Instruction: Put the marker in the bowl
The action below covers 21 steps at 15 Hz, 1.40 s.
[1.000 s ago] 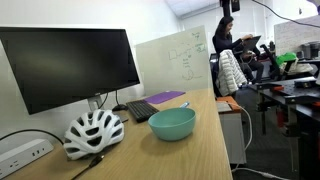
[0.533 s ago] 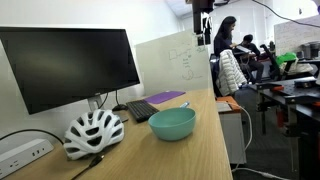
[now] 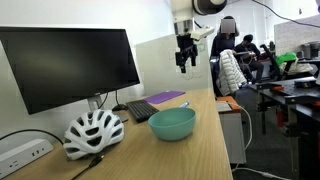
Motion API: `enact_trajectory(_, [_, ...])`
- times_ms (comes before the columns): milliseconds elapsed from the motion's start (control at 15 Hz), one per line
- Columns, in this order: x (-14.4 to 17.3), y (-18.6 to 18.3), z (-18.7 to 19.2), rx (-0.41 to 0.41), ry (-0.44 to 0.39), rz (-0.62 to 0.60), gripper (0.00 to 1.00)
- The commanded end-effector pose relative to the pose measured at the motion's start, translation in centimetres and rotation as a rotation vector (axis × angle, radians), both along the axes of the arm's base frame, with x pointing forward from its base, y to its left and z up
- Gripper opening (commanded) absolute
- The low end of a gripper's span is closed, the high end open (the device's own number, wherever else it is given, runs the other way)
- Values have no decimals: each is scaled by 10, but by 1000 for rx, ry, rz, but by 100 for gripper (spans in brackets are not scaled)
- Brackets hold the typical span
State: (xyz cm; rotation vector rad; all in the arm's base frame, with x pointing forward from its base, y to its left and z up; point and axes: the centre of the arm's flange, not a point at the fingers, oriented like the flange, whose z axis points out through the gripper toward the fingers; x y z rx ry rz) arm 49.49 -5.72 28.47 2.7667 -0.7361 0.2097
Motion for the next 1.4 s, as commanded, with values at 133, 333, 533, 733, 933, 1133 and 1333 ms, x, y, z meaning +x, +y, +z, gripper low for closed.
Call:
enact_trajectory(133, [42, -21, -61, -24, 146, 283, 100])
enact_trajectory(333, [50, -35, -82, -44, 242, 437, 100])
enact_trajectory(533, [42, -38, -89, -40, 257, 449, 100])
enact_trajectory(733, [46, -40, -91, -51, 278, 504, 100])
enact_trajectory(933, [46, -38, -90, -53, 279, 510, 100])
enact_trajectory(1133, [64, -43, -106, 20, 270, 708, 100])
enact_trajectory(1333, [80, -40, -121, 67, 267, 879, 100])
